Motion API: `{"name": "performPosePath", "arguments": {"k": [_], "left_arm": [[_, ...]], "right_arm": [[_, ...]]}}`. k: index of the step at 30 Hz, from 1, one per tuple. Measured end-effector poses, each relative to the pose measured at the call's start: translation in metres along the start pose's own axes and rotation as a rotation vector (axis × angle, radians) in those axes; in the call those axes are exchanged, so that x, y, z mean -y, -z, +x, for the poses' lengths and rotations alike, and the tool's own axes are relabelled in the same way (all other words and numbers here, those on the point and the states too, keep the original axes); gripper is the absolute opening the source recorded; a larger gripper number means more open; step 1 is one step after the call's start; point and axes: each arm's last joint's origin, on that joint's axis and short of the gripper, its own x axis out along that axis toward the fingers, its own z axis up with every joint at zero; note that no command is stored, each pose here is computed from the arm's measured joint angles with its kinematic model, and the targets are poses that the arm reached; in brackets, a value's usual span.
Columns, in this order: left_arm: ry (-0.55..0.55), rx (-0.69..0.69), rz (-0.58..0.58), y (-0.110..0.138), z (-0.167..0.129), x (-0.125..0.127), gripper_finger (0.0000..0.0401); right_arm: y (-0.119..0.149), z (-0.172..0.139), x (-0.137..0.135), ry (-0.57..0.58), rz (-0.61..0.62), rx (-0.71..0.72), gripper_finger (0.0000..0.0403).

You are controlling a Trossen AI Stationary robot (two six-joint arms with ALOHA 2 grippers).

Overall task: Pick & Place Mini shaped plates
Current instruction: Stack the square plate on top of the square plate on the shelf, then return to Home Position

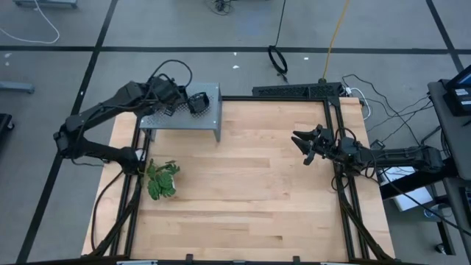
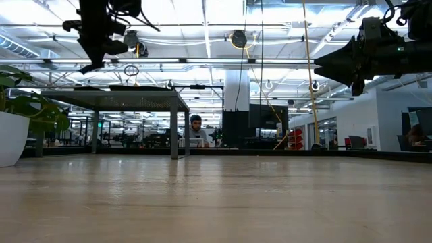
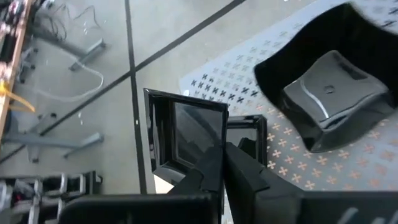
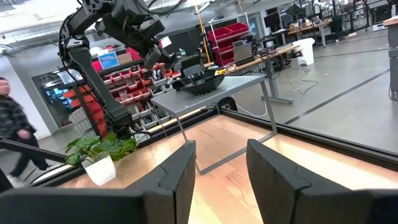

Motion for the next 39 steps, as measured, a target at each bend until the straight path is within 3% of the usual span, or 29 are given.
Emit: {"name": "performPosePath", "arguments": {"k": [10, 23, 34, 39], "left_arm": [[-0.013, -0.066, -0.081, 0.012, 0.018, 0.008, 0.0009], [-0.031, -0.046, -0.168, 0.023, 0.039, 0.023, 0.0009], [-0.011, -0.016, -0.156, 0.02, 0.038, 0.025, 0.0103], [0.034, 0.063, -0.175, 0.017, 0.029, 0.019, 0.0148]], "right_arm": [[0.0, 0.0, 0.0, 0.0, 0.0, 0.0, 0.013], [0.0, 0.0, 0.0, 0.0, 0.0, 0.0, 0.013], [0.0, 0.0, 0.0, 0.0, 0.0, 0.0, 0.013], [0.0, 0.0, 0.0, 0.0, 0.0, 0.0, 0.013]]}}
